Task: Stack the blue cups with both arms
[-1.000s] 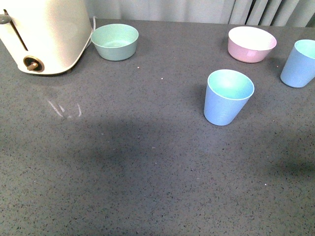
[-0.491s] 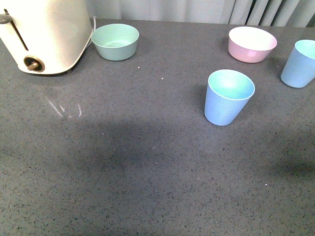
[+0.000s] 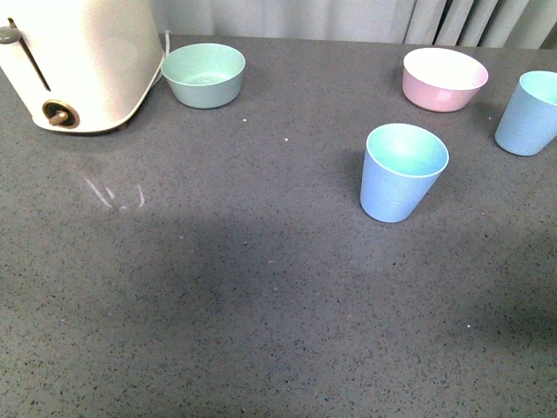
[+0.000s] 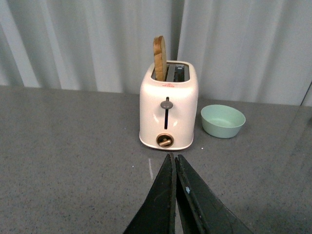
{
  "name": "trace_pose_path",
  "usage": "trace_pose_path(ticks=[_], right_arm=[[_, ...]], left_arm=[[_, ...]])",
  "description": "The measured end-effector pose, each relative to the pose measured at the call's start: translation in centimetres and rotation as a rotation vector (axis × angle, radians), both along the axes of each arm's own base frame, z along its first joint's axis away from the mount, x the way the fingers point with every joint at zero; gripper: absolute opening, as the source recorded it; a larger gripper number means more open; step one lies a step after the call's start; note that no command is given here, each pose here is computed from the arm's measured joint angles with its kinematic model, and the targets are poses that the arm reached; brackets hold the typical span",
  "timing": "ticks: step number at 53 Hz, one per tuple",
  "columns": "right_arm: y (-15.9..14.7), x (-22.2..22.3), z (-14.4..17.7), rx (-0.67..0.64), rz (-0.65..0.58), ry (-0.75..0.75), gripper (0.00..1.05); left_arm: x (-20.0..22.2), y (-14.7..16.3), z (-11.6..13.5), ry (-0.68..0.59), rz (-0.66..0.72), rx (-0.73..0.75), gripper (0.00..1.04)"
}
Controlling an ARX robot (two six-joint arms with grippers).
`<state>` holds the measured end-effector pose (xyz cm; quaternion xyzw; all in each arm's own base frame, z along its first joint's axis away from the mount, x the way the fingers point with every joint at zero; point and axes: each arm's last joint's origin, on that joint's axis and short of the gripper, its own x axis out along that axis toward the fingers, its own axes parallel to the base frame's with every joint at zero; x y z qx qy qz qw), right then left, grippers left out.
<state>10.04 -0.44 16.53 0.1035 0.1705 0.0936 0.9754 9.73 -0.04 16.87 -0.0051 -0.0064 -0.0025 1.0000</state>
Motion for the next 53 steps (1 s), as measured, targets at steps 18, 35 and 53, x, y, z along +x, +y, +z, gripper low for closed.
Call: trace_pose_path(ticks=[18, 35, 53], right_arm=[[-6.2, 10.1, 3.2, -0.249, 0.017, -0.019, 0.96], [-7.3, 24.4, 0.1, -0.527, 0.241, 0.108, 0.96], [-4.6, 30.4, -0.7, -0.668, 0.400, 0.137, 0.96]], left_arm=[[0.0, 0.0, 0.0, 0.005, 0.001, 0.000, 0.35], [0.0, 0.0, 0.0, 0.005, 0.001, 0.000, 0.92], [0.0, 0.0, 0.0, 0.005, 0.001, 0.002, 0.96]])
